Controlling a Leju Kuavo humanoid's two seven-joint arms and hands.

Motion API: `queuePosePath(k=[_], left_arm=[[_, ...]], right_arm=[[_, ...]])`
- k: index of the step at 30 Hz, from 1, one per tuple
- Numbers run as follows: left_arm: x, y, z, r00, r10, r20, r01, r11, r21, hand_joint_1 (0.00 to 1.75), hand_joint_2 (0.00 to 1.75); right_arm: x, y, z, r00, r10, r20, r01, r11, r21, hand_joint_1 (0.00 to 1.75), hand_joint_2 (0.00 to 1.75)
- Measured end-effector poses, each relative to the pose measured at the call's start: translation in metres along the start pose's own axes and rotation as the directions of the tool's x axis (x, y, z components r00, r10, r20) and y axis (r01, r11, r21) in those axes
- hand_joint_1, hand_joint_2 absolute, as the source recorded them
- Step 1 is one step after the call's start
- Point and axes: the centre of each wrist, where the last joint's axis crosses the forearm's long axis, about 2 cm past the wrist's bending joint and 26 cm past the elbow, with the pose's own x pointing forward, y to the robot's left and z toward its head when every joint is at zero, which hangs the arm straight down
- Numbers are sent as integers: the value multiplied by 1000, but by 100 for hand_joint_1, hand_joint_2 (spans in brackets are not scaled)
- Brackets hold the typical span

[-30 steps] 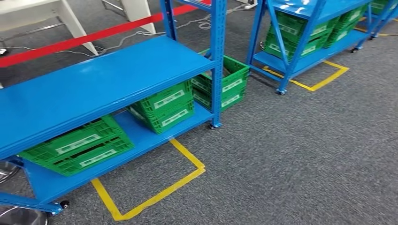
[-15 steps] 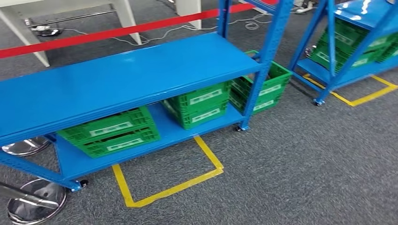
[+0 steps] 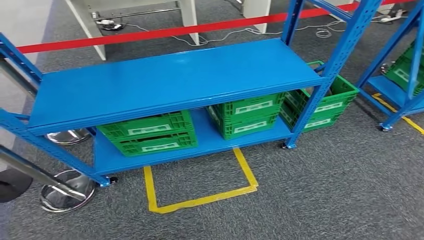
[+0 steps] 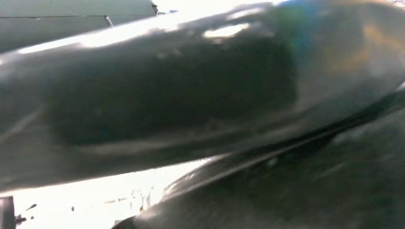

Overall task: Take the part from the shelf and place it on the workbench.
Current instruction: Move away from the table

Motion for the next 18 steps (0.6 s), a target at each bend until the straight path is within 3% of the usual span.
queuePosePath(k=[18], left_arm=[[1,1,0,1000,-4,-3,4,1000,-1,0,0]], right_arm=[[0,0,0,1000,3,0,-3,1000,-1,0,0]])
